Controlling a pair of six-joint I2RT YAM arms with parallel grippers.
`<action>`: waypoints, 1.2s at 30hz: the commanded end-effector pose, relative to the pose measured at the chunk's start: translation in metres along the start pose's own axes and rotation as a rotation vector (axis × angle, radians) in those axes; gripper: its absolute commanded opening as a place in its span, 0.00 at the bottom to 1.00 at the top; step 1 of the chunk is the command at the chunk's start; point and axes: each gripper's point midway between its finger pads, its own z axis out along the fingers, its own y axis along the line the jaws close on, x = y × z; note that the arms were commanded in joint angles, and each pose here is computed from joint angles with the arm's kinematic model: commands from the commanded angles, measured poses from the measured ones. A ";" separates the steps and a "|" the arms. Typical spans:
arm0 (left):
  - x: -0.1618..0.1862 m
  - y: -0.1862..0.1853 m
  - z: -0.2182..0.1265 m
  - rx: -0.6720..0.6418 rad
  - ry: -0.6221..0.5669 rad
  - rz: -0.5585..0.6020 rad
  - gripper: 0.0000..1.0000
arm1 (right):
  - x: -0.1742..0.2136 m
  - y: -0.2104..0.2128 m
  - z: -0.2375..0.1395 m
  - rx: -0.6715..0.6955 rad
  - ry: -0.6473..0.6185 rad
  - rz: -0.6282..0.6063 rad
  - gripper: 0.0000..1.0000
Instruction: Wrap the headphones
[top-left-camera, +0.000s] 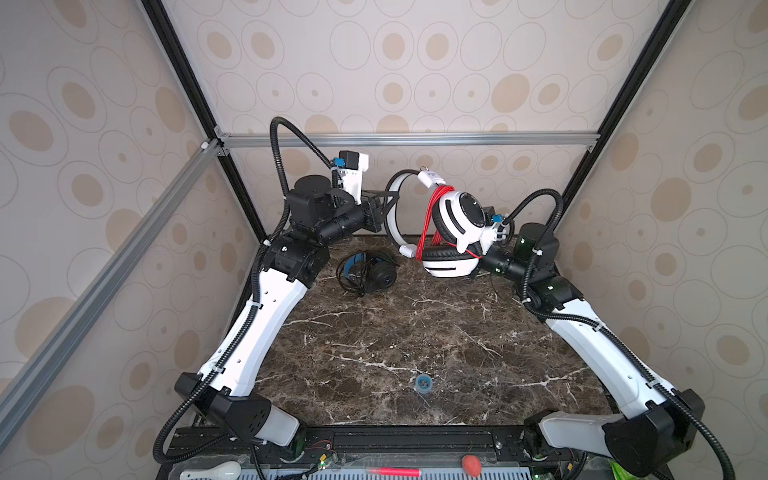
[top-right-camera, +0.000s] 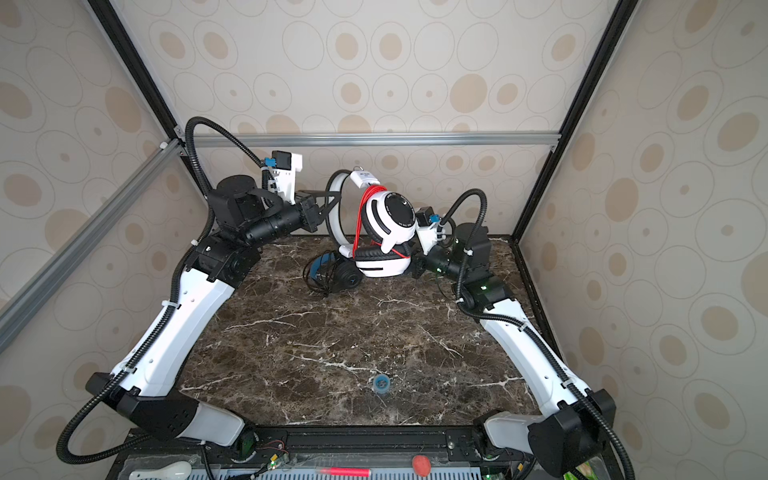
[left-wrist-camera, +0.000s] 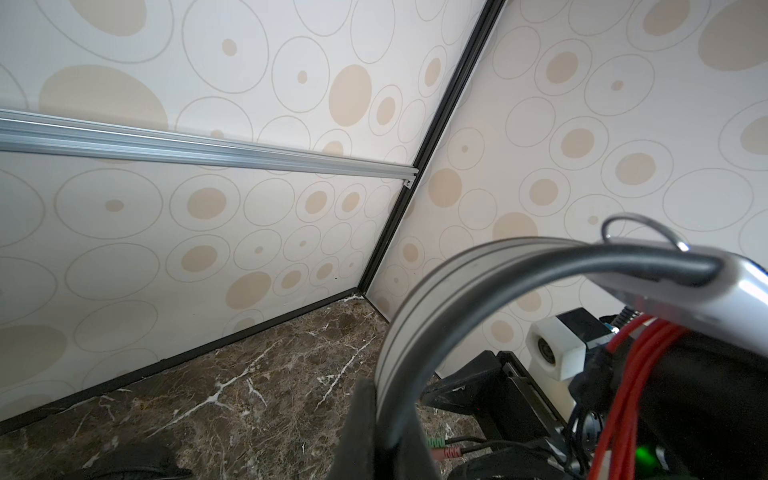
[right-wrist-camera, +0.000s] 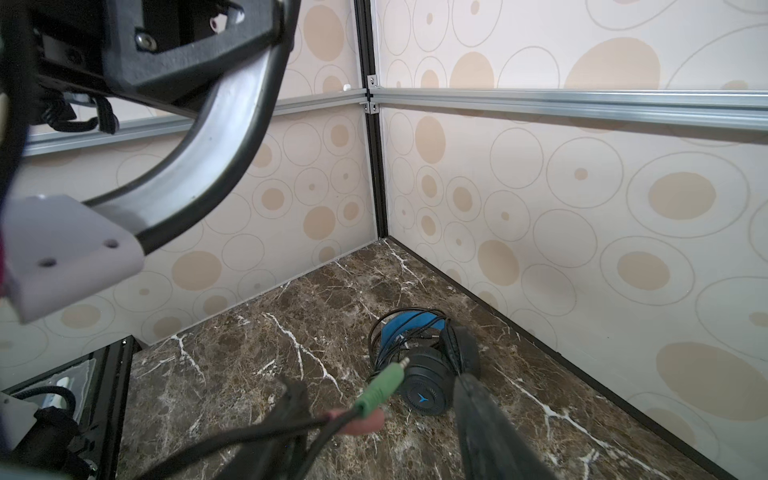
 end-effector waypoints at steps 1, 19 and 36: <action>-0.035 -0.024 -0.019 0.061 -0.113 0.001 0.00 | -0.021 0.007 -0.003 -0.041 -0.053 -0.027 0.57; -0.041 -0.022 -0.020 0.063 -0.151 -0.040 0.00 | -0.013 0.005 -0.006 -0.019 -0.031 -0.027 0.14; -0.063 0.024 -0.026 -0.040 -0.432 -0.429 0.00 | 0.015 -0.021 -0.011 0.221 0.016 0.007 0.00</action>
